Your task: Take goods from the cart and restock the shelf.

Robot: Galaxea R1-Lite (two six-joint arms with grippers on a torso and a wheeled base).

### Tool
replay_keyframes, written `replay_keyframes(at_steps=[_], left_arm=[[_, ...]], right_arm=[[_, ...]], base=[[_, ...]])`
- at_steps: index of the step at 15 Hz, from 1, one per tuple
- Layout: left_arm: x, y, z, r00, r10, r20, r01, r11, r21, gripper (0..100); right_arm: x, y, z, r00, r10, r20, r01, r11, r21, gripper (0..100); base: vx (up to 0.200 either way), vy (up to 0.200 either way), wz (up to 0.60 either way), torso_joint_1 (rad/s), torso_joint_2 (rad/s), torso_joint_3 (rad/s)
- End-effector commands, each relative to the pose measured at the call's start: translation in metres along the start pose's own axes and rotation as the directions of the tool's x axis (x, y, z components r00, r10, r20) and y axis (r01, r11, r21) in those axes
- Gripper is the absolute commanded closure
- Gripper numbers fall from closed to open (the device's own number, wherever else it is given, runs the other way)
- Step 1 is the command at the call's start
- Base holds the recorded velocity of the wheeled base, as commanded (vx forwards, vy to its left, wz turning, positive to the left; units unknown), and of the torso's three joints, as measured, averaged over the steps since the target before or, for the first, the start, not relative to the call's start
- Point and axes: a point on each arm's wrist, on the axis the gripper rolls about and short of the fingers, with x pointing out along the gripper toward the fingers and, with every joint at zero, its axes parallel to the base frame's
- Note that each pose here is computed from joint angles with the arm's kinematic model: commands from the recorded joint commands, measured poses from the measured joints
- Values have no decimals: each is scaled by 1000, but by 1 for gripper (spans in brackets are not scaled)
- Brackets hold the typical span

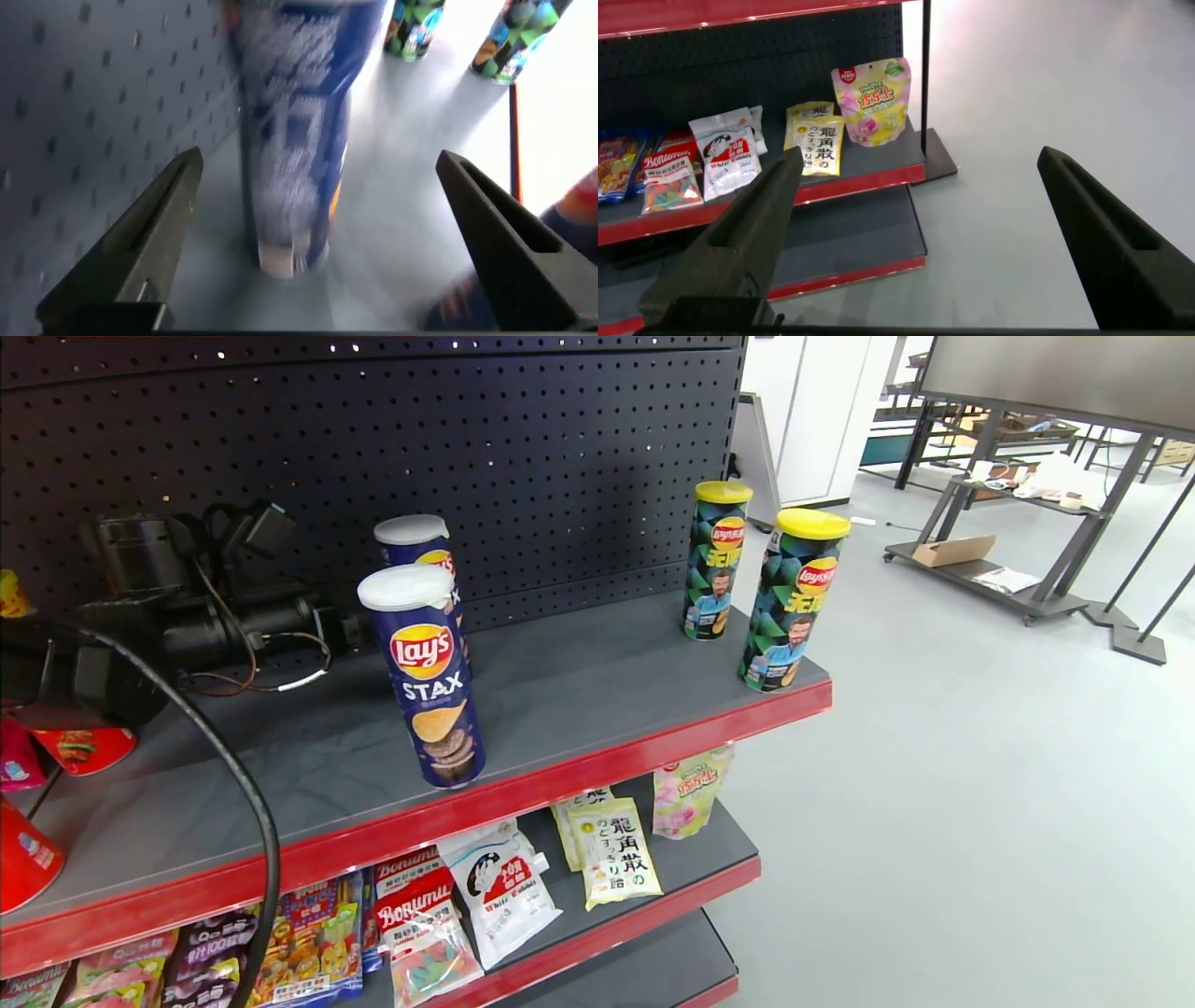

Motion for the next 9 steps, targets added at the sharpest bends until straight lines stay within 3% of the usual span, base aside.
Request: replay_keyframes(at_steps=[1, 3, 5, 6, 7, 8, 9], left_arm=[[-26, -9, 4, 999, 38, -3, -38, 999, -2, 0], [-52, -17, 1, 995, 98, -21, -99, 995, -20, 0], [-81, -51, 2, 972, 227, -64, -229, 973, -34, 0], [-96, -75, 8, 950, 299, -90, -303, 953, -30, 0], [-120, -106, 18, 898, 427, -104, -430, 903, -3, 0], [-150, -145, 18, 825, 546, -146, -546, 837, 40, 0], [-179, -184, 6, 805, 563, -188, -560, 825, 73, 0]], right_arm=[[0, 0, 0, 1000, 0, -2, 0, 1000, 0, 0], [0, 0, 0, 1000, 0, -2, 0, 1000, 0, 0], [0, 0, 0, 1000, -1, -2, 1, 1000, 1, 0], [0, 0, 0, 1000, 0, -2, 0, 1000, 0, 0], [0, 0, 0, 1000, 0, -2, 0, 1000, 0, 0], [0, 0, 0, 1000, 0, -2, 0, 1000, 0, 0], [0, 0, 0, 1000, 0, -2, 0, 1000, 0, 0]], base=[[0, 0, 0, 0, 0, 0], [0, 0, 0, 0, 0, 0], [0, 0, 0, 0, 0, 0], [0, 0, 0, 0, 0, 0], [0, 0, 0, 0, 0, 0], [0, 0, 0, 0, 0, 0], [0, 0, 0, 0, 0, 0]])
